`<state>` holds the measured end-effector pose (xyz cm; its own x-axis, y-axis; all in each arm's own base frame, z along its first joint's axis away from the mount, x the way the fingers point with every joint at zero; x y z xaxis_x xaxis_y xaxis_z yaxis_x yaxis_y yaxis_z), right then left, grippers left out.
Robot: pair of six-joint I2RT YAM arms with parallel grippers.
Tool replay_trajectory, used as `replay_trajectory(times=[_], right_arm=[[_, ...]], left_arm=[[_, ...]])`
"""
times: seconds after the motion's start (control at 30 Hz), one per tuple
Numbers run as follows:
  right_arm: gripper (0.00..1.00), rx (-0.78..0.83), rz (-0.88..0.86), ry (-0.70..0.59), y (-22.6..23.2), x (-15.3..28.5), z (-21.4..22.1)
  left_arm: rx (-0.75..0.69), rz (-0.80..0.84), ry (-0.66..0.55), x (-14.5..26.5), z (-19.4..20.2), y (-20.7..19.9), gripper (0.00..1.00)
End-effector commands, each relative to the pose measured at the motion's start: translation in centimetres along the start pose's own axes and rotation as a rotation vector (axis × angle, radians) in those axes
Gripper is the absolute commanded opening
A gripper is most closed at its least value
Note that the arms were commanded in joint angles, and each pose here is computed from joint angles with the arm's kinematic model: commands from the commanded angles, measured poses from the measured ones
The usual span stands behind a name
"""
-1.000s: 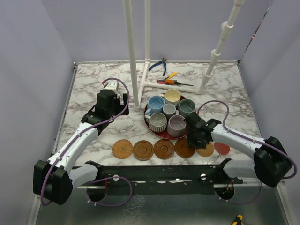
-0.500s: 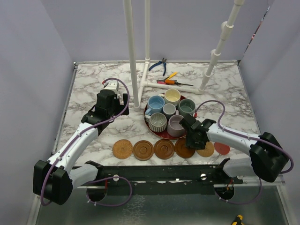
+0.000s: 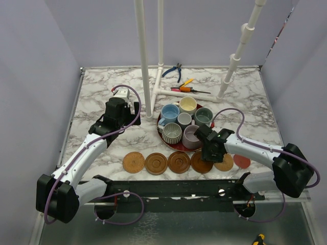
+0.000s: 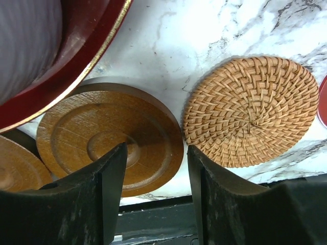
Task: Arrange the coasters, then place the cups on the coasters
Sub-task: Move the coaster to the corner of the board, then pick up the cup from the tray.
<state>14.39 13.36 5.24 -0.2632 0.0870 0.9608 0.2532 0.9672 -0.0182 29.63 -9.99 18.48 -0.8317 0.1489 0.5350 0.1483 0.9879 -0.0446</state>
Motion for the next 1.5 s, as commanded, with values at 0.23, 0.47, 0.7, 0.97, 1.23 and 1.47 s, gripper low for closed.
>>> replay_trajectory(times=[0.23, 0.47, 0.7, 0.97, 1.23, 1.47], right_arm=[[0.63, -0.021, -0.024, -0.146, 1.7, 4.5, -4.2], [0.80, -0.001, -0.069, -0.282, 1.2, 8.3, -7.1], [0.83, 0.004, -0.211, -0.339, 2.3, 9.6, -11.2], [0.77, -0.003, -0.315, -0.315, 5.1, 8.9, -14.0], [0.67, 0.030, -0.212, -0.271, 4.8, 6.0, -13.8], [0.54, 0.086, -0.211, -0.211, 6.0, 4.0, -13.6]], left_arm=[[0.007, 0.020, -0.026, 0.1, -0.4, -0.2, 0.99], [0.001, 0.107, -0.054, 0.6, -0.7, -1.4, 0.99], [0.001, 0.088, -0.099, 1.1, -1.3, -1.1, 0.99], [0.006, 0.065, -0.085, 0.5, -0.7, -0.8, 0.99], [0.001, 0.060, -0.075, 0.4, -0.3, -0.7, 0.99], [-0.001, 0.052, -0.064, 0.5, -0.1, -0.6, 0.99]])
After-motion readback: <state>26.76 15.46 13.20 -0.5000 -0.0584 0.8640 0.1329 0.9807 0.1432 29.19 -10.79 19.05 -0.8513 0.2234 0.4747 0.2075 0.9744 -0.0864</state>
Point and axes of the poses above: each gripper's point midway between its finger pads, its own x axis back along the fingers, its own y axis along the line the jaws close on, z = x × y, the point moved 3 cm from there along x, back along the fingers, and after that the axes turned 5 degrees about -x, right-handed, at the moved point
